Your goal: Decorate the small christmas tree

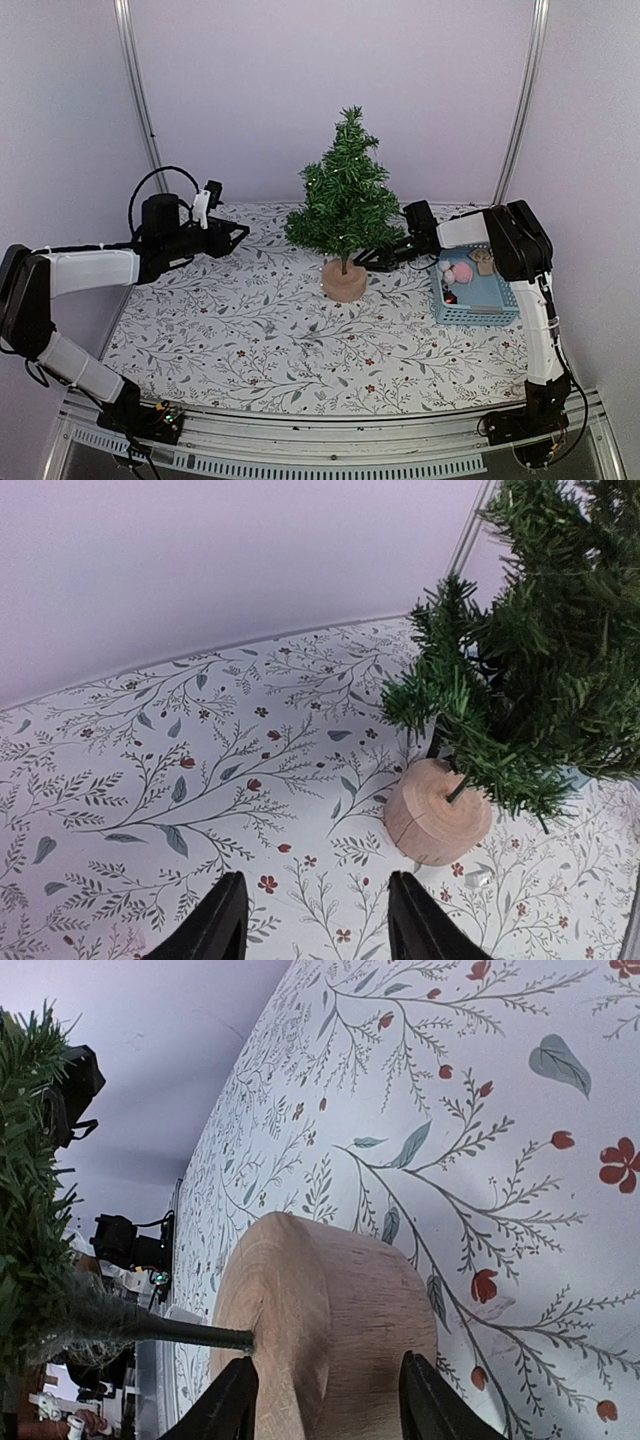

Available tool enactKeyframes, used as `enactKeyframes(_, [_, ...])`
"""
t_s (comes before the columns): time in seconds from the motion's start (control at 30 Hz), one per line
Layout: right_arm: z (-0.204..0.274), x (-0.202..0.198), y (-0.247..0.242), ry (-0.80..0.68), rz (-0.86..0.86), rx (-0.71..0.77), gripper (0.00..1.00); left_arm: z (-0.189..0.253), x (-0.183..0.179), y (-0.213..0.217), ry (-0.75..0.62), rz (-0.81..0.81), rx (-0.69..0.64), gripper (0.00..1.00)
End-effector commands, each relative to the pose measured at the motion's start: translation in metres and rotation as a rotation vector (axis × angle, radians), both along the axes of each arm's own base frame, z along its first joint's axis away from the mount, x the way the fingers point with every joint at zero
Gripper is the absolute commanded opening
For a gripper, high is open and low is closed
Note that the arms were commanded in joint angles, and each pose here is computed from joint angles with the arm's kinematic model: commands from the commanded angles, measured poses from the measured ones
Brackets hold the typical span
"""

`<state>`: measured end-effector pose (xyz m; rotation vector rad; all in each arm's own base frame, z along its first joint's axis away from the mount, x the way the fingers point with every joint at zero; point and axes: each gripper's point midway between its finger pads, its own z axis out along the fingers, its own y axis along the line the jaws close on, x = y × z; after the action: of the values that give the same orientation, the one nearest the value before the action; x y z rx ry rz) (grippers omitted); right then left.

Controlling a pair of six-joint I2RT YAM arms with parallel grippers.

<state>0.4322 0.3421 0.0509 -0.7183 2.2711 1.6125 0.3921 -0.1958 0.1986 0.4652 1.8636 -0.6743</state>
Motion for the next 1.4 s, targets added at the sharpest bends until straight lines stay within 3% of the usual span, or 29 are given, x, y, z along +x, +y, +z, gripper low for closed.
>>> enactKeyframes(0.0, [0.027, -0.001, 0.003, -0.049, -0.017, -0.026, 0.55, 0.011, -0.004, 0.002, -0.044, -0.006, -0.008, 0.5])
enactKeyframes(0.17, [0.033, 0.01, -0.004, -0.061, -0.108, -0.094, 0.58, 0.013, -0.004, 0.001, -0.049, -0.005, -0.01, 0.5])
enactKeyframes(0.37, [0.043, 0.01, -0.013, -0.025, -0.273, -0.07, 0.56, 0.012, -0.004, 0.002, -0.049, 0.002, -0.007, 0.5])
enactKeyframes(0.63, [0.058, -0.018, -0.008, 0.103, -0.466, -0.038, 0.54, 0.011, -0.003, 0.004, -0.047, 0.016, -0.007, 0.5])
enactKeyframes(0.93, [0.036, -0.023, -0.024, 0.169, -0.701, -0.06, 0.5, 0.013, -0.002, 0.004, -0.047, 0.024, -0.013, 0.5])
enactKeyframes(1.37, [0.034, -0.036, 0.001, 0.177, -0.729, 0.027, 0.5, 0.012, -0.004, 0.005, -0.04, 0.026, -0.005, 0.5])
